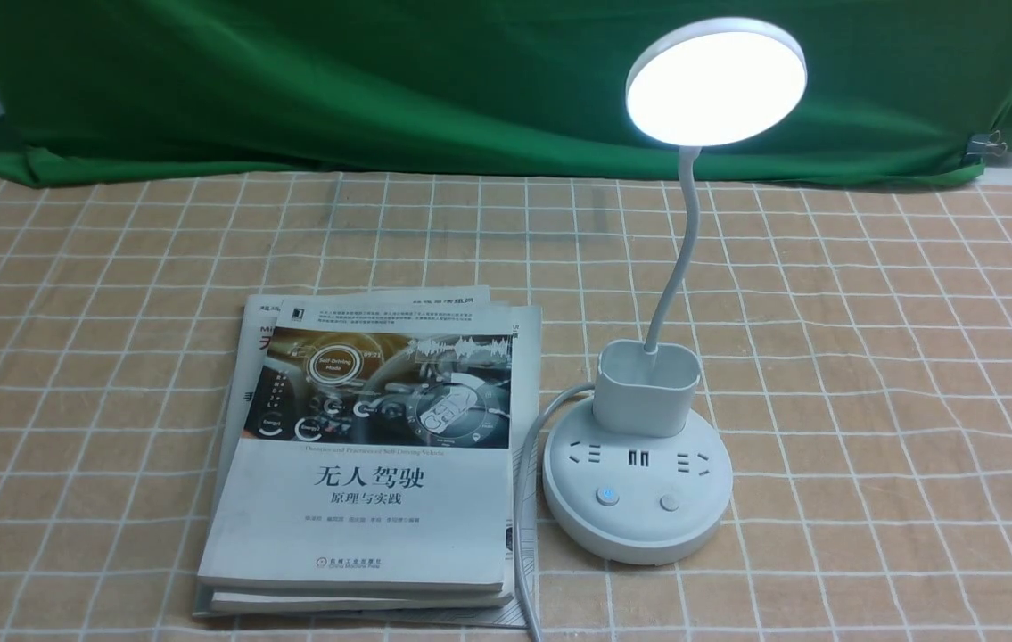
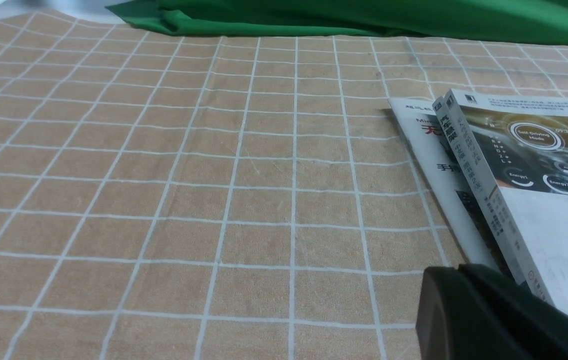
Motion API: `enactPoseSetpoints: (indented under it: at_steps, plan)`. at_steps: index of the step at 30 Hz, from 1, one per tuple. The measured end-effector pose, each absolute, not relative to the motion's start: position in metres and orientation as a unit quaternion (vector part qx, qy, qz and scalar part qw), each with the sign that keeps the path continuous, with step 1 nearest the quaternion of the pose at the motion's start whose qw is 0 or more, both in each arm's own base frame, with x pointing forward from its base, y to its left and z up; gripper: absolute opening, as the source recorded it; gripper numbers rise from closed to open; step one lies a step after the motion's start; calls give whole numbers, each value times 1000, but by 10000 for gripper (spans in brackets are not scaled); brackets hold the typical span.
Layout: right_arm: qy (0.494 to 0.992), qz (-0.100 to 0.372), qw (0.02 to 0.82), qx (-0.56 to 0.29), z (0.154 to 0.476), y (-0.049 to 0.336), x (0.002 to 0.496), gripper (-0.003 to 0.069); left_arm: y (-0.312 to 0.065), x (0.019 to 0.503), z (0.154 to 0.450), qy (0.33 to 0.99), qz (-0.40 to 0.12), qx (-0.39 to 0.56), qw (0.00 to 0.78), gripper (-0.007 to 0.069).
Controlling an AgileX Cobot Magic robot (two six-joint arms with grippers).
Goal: Turn off the desk lamp on the light coffee tablecloth by hand.
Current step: 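Press the power button on the lamp base to turn the lamp off with the right gripper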
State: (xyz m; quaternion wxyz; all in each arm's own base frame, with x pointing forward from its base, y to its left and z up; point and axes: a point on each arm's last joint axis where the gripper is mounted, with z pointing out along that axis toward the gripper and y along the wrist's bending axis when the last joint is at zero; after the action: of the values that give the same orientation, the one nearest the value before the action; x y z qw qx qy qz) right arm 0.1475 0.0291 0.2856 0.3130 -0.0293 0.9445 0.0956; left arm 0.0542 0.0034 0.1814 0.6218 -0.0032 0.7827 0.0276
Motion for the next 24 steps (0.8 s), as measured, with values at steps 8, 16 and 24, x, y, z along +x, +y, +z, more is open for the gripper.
enactPoseSetpoints:
  at_steps: [8,16,24]
  plan:
    - [971,103,184,-113,259,70,213,31,3,54,181,783,28,-3,622,4]
    - [957,104,130,-238,229,160,250,31,3,54,181,783,28,-3,622,4]
    - [956,97,118,-249,204,190,284,31,3,54,181,783,28,-3,622,4]
